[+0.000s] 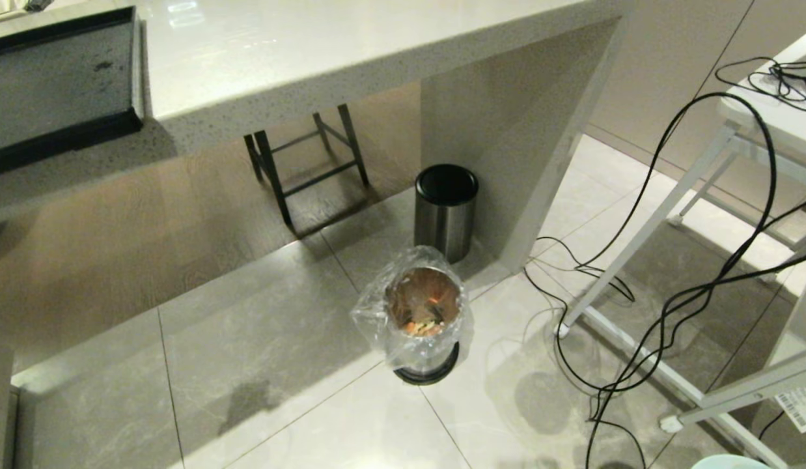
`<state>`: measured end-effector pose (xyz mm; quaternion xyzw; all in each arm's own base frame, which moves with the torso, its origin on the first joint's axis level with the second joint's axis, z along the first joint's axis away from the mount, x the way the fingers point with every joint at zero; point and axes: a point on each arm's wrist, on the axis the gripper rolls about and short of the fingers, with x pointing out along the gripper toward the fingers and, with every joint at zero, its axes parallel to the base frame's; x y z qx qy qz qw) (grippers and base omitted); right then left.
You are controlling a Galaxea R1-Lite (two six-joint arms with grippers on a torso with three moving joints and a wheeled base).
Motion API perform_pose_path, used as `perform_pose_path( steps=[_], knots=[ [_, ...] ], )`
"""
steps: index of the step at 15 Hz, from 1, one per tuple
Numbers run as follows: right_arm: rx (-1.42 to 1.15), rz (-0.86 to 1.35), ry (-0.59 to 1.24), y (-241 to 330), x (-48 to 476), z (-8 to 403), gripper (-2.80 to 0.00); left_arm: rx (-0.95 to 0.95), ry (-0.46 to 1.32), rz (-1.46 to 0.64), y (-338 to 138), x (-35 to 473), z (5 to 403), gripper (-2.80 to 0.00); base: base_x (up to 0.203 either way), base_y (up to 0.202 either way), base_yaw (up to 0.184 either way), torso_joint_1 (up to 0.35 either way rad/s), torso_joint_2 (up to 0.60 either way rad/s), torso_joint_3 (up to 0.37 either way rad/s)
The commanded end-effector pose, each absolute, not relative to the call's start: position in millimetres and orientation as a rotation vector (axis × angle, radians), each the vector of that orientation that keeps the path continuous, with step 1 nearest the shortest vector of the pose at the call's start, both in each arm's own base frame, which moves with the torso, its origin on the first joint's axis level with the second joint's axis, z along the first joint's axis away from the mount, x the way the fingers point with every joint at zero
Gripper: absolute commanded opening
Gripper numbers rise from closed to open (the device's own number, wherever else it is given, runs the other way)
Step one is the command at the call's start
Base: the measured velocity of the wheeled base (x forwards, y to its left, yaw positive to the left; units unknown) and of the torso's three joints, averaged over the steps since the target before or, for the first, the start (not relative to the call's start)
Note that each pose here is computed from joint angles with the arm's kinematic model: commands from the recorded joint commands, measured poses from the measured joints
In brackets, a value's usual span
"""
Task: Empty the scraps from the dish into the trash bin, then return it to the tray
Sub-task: Move the bowl over the trash can
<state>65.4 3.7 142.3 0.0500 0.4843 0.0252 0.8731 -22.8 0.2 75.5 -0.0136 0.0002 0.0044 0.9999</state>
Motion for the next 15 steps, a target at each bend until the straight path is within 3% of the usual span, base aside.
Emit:
perform_pose_path(
  steps=[1, 15],
  knots=[
    [0.105, 0.054, 1.01, 3.7, 65.4, 143.2, -2.8, -0.028, 0.001, 0.009, 0.2, -22.7, 75.5, -2.8, 0.0, 0.0, 0.0, -0.001, 0.0, -0.194],
    [0.108, 0.075, 1.018, 6.0, 63.9, 141.7, -2.8, -0.028, 0.001, 0.009, 0.2, -22.7, 75.5, -2.8, 0.0, 0.0, 0.0, 0.001, 0.0, -0.199]
  ],
)
